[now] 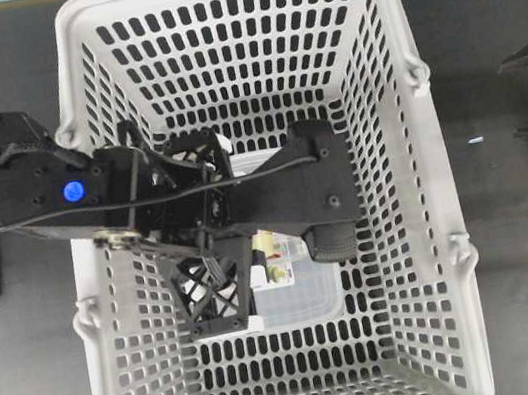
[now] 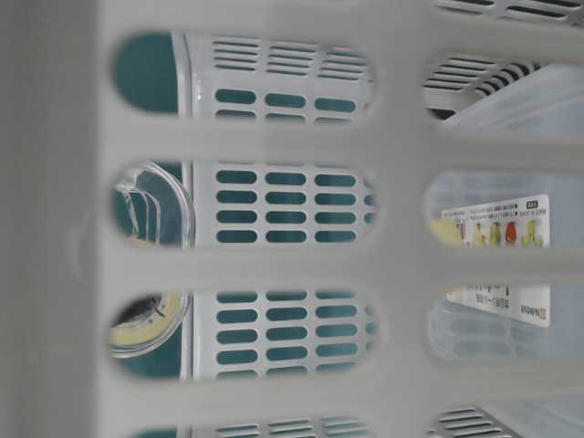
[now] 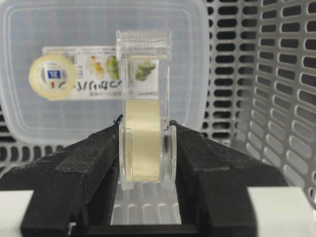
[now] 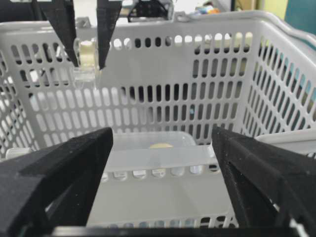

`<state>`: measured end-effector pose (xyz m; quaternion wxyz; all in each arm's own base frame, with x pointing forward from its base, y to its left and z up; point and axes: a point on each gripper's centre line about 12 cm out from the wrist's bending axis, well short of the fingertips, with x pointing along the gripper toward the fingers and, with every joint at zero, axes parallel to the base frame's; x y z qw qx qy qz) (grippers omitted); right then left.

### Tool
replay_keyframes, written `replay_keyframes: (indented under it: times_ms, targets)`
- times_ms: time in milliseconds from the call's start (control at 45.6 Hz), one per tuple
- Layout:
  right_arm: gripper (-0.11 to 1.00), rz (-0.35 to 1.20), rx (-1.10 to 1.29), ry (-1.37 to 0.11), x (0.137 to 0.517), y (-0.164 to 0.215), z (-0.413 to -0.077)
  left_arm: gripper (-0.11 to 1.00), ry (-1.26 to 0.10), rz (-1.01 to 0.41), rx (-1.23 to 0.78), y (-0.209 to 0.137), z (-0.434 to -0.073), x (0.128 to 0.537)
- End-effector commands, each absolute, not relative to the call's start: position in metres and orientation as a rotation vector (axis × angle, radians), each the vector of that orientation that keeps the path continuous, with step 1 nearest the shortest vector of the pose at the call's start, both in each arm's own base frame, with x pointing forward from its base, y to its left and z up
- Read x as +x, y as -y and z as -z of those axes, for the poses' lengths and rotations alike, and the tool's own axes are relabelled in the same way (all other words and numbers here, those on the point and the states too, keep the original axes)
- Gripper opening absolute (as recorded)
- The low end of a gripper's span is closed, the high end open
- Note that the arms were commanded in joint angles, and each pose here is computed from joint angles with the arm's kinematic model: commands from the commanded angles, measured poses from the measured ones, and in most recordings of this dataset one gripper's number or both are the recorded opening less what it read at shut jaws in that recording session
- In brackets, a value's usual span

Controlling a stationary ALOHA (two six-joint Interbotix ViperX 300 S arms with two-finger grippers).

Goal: Pick up the tape dispenser from the shopping basket with the left arm.

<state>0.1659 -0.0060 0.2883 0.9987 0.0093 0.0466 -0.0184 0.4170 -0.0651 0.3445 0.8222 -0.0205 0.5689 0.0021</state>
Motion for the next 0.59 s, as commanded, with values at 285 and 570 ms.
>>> replay_keyframes:
  times_ms: [285,570]
  targets:
    - [0.77,0.038,0.02,-0.093,0.1667,0.0063,-0.2876,0.29,-1.18,-0.001,-0.044,0.065,-0.3544,0.4149]
    - [0.77,0.038,0.02,-0.099,0.1666,0.0063,-0.2855,0.29,-1.181,-0.003,-0.043,0.0649,-0.3538,0.4153]
